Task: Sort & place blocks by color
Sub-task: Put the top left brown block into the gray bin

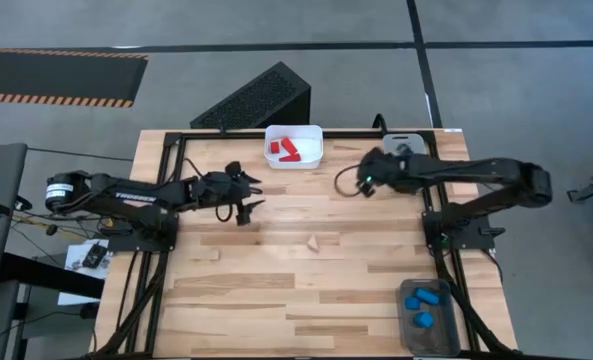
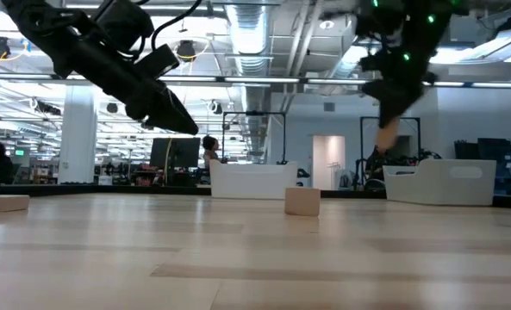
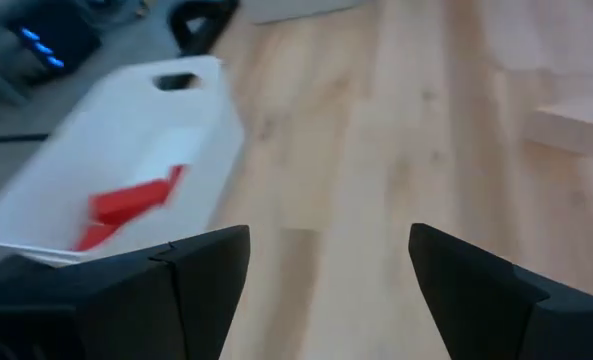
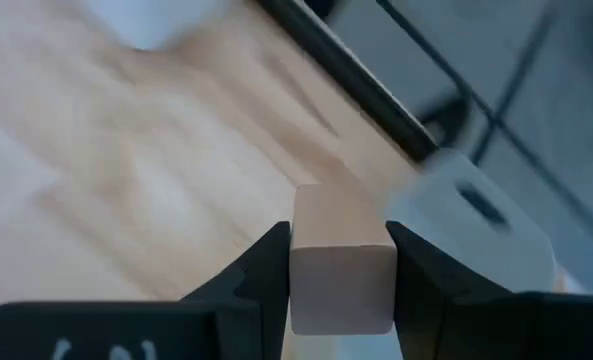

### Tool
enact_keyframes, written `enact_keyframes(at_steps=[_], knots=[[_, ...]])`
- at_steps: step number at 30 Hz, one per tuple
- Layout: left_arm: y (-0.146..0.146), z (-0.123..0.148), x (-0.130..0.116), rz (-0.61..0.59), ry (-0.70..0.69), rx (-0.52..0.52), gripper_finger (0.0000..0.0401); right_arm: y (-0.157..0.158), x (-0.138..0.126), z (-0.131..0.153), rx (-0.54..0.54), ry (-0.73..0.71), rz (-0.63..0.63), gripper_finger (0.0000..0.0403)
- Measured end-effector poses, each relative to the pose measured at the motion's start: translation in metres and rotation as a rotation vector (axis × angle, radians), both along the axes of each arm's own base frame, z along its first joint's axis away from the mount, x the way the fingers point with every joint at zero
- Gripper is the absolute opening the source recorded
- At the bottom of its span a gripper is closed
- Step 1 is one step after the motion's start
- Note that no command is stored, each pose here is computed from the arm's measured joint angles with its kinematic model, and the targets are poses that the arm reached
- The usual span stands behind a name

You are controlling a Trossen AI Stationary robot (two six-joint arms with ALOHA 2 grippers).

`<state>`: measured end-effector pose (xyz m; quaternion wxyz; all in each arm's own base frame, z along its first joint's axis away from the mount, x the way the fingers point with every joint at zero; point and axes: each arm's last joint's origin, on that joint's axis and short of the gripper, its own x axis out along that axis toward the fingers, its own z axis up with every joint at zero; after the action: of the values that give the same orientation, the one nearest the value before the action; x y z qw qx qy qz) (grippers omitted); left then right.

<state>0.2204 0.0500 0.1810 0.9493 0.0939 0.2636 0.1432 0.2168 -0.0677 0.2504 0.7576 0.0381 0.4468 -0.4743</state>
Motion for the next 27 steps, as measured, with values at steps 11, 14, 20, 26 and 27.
enact_keyframes(at_steps=[11, 14, 20, 26, 27], knots=[[0.032, 0.015, -0.004, 0.231, -0.136, 0.108, 0.0263, -0.075, -0.062, -0.035, 0.072, 0.005, -0.482, 0.0149], [0.036, 0.015, -0.005, 0.263, -0.151, 0.085, 0.0263, -0.088, -0.068, -0.044, 0.141, 0.028, -0.497, 0.0153], [0.041, 0.011, -0.008, 0.318, -0.149, 0.016, 0.0263, -0.107, -0.065, -0.063, 0.207, 0.078, -0.456, 0.018], [0.04, 0.009, -0.009, 0.352, -0.162, -0.05, 0.0263, -0.12, -0.062, -0.079, 0.217, 0.134, -0.429, 0.0203], [0.04, 0.009, -0.009, 0.355, -0.17, -0.063, 0.0263, -0.121, -0.061, -0.08, 0.218, 0.14, -0.422, 0.0205]])
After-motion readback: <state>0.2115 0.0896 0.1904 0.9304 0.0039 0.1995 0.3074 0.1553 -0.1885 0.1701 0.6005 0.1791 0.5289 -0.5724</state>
